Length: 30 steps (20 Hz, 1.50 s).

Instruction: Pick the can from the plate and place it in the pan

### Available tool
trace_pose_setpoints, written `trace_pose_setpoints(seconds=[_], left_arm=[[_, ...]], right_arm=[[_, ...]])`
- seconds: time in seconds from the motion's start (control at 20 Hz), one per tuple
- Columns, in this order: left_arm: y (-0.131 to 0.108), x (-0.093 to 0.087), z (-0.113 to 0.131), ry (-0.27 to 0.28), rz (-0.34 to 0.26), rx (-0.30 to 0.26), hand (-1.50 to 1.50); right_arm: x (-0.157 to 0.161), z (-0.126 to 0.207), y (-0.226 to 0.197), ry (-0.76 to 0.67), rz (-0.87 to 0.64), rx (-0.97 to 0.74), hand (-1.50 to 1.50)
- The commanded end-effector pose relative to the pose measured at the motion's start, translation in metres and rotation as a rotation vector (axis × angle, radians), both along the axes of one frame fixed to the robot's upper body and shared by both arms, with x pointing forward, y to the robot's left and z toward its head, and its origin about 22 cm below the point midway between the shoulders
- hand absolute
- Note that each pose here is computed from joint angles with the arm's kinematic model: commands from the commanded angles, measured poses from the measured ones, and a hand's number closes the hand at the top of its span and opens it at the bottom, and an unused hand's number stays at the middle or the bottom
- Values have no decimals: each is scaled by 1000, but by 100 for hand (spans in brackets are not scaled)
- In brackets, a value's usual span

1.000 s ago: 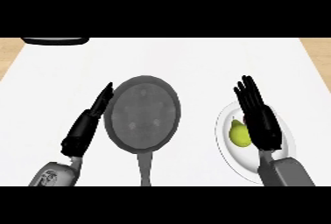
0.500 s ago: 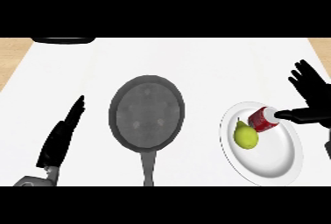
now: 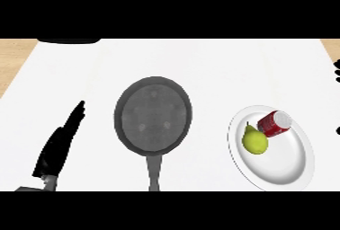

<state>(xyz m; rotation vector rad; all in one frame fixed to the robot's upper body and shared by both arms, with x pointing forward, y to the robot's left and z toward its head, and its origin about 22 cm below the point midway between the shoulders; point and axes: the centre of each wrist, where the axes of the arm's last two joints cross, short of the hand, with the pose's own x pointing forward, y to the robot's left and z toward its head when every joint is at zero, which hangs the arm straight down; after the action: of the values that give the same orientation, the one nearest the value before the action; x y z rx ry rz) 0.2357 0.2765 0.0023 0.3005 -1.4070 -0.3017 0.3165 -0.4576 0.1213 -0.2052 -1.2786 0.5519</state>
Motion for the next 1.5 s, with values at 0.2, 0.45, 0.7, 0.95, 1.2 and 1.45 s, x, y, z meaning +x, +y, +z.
trace_pose_setpoints(seconds=[0.2,0.45,0.7,0.95,1.2,1.45], left_arm=[[1,-2,1,16,-4,-7,0],[9,-11,-2,3,23,14,0],[9,-3,19,21,37,4,0],[-7,-2,3,-5,50,5,0],[19,-5,1,-2,49,9,0],[7,-10,0,20,55,-10,0]], right_arm=[[48,44,27,102,307,-120,-150],[75,57,62,156,419,-174,-150],[92,58,87,259,464,-241,-150],[96,50,94,298,517,-303,-150],[107,66,134,353,592,-467,-150],[98,36,136,449,638,-517,-150]])
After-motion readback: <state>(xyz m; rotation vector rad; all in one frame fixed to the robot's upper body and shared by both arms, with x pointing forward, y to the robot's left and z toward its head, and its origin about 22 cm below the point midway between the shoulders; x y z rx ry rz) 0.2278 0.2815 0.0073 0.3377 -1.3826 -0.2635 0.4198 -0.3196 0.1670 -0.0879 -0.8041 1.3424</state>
